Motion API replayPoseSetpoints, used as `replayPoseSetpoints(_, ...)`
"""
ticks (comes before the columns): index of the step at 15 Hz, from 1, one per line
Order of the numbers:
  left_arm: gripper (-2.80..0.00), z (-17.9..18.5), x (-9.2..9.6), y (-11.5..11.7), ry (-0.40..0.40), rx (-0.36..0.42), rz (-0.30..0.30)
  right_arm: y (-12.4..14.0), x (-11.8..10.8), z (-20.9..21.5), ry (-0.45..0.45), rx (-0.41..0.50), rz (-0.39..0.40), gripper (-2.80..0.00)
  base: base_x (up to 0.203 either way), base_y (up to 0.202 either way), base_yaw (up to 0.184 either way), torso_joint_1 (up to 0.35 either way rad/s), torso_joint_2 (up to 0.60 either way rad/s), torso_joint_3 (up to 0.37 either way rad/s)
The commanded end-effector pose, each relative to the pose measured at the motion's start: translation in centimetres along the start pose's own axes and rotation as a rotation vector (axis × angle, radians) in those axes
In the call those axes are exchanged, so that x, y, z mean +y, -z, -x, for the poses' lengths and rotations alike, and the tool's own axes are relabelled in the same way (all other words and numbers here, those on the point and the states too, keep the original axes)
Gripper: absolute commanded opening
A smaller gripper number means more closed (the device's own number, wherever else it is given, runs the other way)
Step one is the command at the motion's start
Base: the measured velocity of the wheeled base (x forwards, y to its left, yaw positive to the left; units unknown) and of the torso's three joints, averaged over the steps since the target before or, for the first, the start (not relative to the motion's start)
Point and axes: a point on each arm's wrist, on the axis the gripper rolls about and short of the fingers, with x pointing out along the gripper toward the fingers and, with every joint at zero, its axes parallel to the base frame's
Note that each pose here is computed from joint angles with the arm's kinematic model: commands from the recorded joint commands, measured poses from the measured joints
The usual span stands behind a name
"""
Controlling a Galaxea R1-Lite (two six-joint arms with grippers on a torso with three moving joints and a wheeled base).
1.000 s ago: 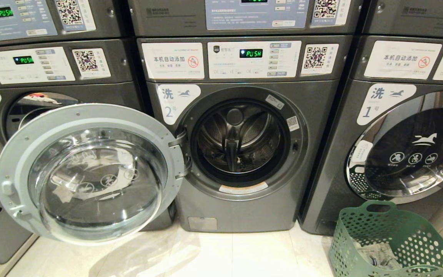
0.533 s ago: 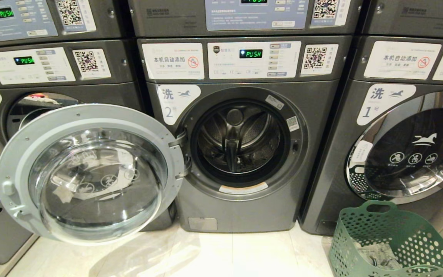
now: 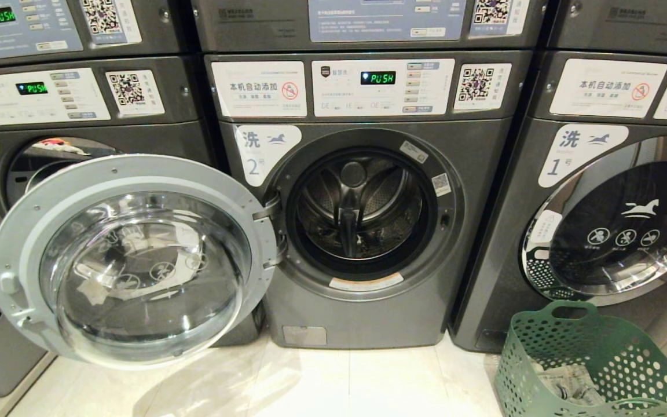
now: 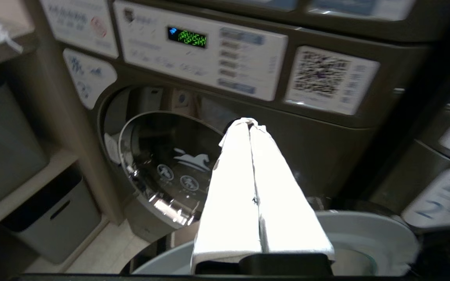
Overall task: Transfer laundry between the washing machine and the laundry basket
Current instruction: Close the washing machine door with the left hand
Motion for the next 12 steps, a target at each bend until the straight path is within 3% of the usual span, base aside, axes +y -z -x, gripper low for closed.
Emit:
replayPoseSetpoints(1,-2.8,-6.3,2.1,4.8,-0.062,0.125,0.04,0.0,0.0,0.0,-0.002,0.001,0.001,-2.8,0.0,0.0,0.0,0.0,0.0,0.0)
replayPoseSetpoints(3,-2.8,-6.4,3.3,5.3,-0.063,0.149,0.076,0.0,0.0,0.0,-0.002,0.001,0.003,-2.8,0.0,0.0,0.0,0.0,0.0,0.0)
replayPoseSetpoints(7,-2.8,-7.5,6.2,7.8,0.106,0.235,0.191,0.1,0.0,0.0,-0.002,0.004,0.003,-2.8,0.0,0.0,0.0,0.0,0.0,0.0)
replayPoseSetpoints(11,-2.8,-10.0,8.3,11.0,0.139,0.301,0.238,0.1,0.0,0.0,-0.002,0.004,0.003,-2.8,0.0,0.0,0.0,0.0,0.0,0.0)
replayPoseSetpoints(12,-2.8,-10.6,8.3,11.7,0.18,0.319,0.266,0.0,0.0,0.0,-0.002,0.003,0.003,-2.8,0.0,0.0,0.0,0.0,0.0,0.0)
